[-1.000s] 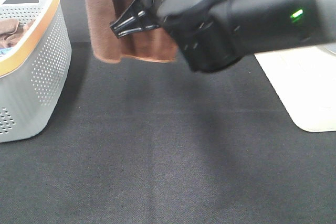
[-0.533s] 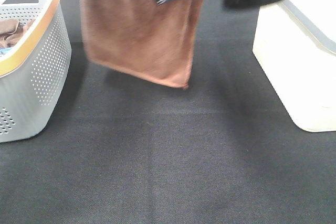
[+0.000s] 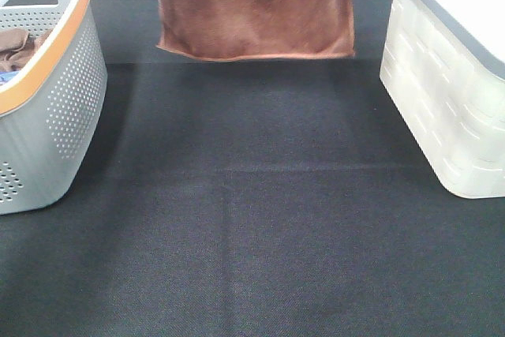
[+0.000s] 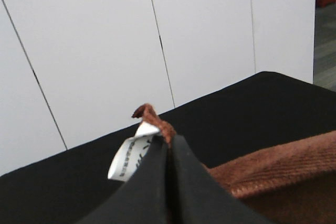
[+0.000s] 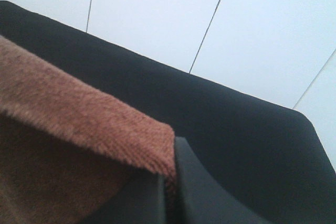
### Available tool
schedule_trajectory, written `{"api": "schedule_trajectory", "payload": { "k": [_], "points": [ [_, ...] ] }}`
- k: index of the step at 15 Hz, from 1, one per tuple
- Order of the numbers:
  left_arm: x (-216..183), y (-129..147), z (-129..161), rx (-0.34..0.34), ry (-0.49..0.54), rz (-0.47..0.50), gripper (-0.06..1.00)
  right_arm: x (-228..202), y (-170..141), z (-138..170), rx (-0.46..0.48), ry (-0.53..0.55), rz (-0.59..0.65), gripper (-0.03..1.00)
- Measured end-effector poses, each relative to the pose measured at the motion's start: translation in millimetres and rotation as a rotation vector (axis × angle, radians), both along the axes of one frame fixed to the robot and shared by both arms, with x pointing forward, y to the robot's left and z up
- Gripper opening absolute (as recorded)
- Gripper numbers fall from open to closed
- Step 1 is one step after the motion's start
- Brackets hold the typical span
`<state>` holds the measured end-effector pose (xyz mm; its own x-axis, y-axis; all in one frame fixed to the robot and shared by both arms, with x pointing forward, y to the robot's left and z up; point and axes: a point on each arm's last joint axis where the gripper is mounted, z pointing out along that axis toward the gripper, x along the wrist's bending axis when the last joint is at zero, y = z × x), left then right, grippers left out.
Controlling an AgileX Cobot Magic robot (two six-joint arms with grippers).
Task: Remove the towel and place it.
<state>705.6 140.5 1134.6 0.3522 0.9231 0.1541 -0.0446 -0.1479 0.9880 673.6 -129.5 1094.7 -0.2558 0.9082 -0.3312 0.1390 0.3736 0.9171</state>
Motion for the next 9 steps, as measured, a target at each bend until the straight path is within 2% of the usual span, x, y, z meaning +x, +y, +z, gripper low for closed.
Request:
{"api": "schedule_trajectory", "payload": {
  "k": [2,3,4,6,7,8,9],
  "points": [
    [22,4,-31,-0.035,-0.084,-0.039,0.0,29,-4,-22,-0.005,0.018,-0.014,0.0],
    [29,2,-46,-0.036,-0.08,-0.049,0.0,36,-3,-39,-0.016,0.05,-0.017,0.0],
    [35,1,-65,-0.021,-0.045,-0.047,0.0,41,-1,-55,-0.018,0.083,-0.018,0.0],
    [42,1,-100,0.043,0.104,-0.007,0.0,43,0,-80,-0.003,0.155,-0.031,0.0],
    [42,1,-100,0.043,0.104,-0.007,0.0,43,0,-80,-0.003,0.155,-0.031,0.0],
    [43,4,-110,0.069,0.186,0.023,0.0,40,-1,-89,-0.004,0.189,-0.032,0.0],
    [42,5,-116,0.086,0.256,0.05,0.0,37,-2,-97,-0.042,0.211,-0.022,0.0]
  ]
}}
